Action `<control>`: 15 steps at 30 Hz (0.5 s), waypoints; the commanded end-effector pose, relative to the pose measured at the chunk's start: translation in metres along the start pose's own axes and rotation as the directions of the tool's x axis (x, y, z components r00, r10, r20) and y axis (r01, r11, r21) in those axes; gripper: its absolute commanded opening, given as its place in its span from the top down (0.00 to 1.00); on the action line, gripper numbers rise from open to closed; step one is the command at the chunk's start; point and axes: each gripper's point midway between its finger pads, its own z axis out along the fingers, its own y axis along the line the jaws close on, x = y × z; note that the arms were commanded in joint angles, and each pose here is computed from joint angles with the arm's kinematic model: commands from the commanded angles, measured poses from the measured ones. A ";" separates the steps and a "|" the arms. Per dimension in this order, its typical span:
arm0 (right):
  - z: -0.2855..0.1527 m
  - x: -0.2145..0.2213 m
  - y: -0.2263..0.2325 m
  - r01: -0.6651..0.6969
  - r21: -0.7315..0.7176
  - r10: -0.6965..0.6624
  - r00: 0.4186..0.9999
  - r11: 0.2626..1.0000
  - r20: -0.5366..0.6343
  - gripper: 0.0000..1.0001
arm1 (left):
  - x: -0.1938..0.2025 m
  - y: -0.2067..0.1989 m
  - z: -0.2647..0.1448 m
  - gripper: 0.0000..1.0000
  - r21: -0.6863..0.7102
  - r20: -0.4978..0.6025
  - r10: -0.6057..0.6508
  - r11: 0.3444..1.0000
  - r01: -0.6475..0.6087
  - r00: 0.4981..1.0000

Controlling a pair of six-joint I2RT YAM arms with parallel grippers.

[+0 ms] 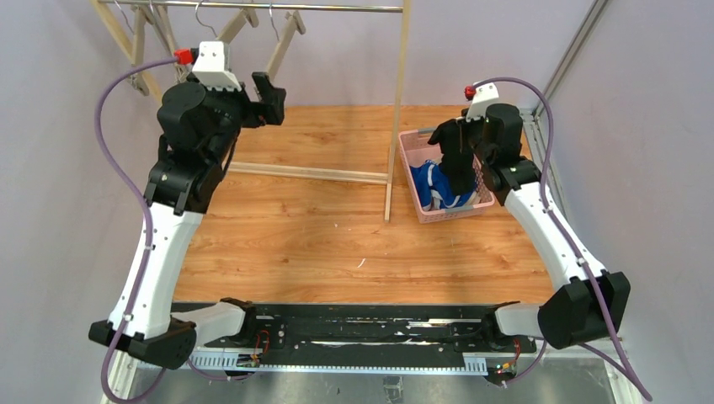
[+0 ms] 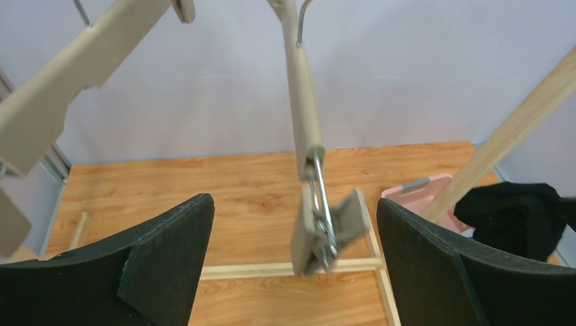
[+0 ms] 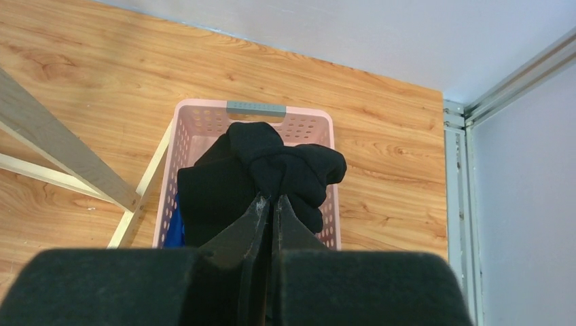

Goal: Remove the underwear clipped to the hanger

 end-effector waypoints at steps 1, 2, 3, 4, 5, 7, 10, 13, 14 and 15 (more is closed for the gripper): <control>0.015 -0.009 -0.002 -0.036 -0.007 0.037 0.998 0.999 0.042 1.00 | 0.011 0.002 -0.018 0.02 0.019 0.002 0.009 1.000 -0.009 1.000; 0.020 -0.001 0.000 -0.041 -0.013 0.042 0.999 0.999 0.026 1.00 | 0.016 0.001 -0.022 0.02 0.028 -0.004 0.009 1.000 -0.009 1.000; 0.025 0.006 0.001 -0.044 -0.018 0.044 0.999 0.999 0.008 1.00 | 0.019 0.000 -0.026 0.02 0.037 -0.008 0.007 0.999 -0.007 1.000; 0.029 0.016 0.003 -0.049 -0.022 0.049 0.999 0.999 -0.014 1.00 | 0.023 -0.001 -0.031 0.02 0.046 -0.011 0.003 0.999 -0.003 1.000; 0.034 0.025 0.006 -0.055 -0.028 0.054 0.998 0.998 -0.036 1.00 | 0.027 -0.001 -0.034 0.02 0.055 -0.016 0.001 0.998 0.000 1.000; 0.044 0.049 0.012 -0.072 -0.048 0.068 0.994 0.996 -0.089 1.00 | 0.033 -0.004 -0.042 0.02 0.077 -0.027 0.000 0.997 0.002 1.000; 0.058 0.085 0.023 -0.091 -0.086 0.075 0.981 0.992 -0.178 0.89 | 0.042 -0.007 -0.054 0.02 0.107 -0.052 0.011 0.994 -0.005 0.999; 0.071 0.116 0.032 -0.103 -0.111 0.070 0.962 0.989 -0.265 0.54 | 0.047 -0.006 -0.068 0.02 0.121 -0.063 0.032 0.992 -0.024 0.997; 0.074 0.124 0.034 -0.105 -0.115 0.067 0.954 0.988 -0.293 0.34 | 0.049 -0.005 -0.072 0.02 0.123 -0.065 0.043 0.992 -0.034 0.997; 0.077 0.129 0.035 -0.105 -0.118 0.063 0.948 0.987 -0.311 0.29 | 0.051 -0.004 -0.076 0.02 0.122 -0.064 0.052 0.992 -0.044 0.997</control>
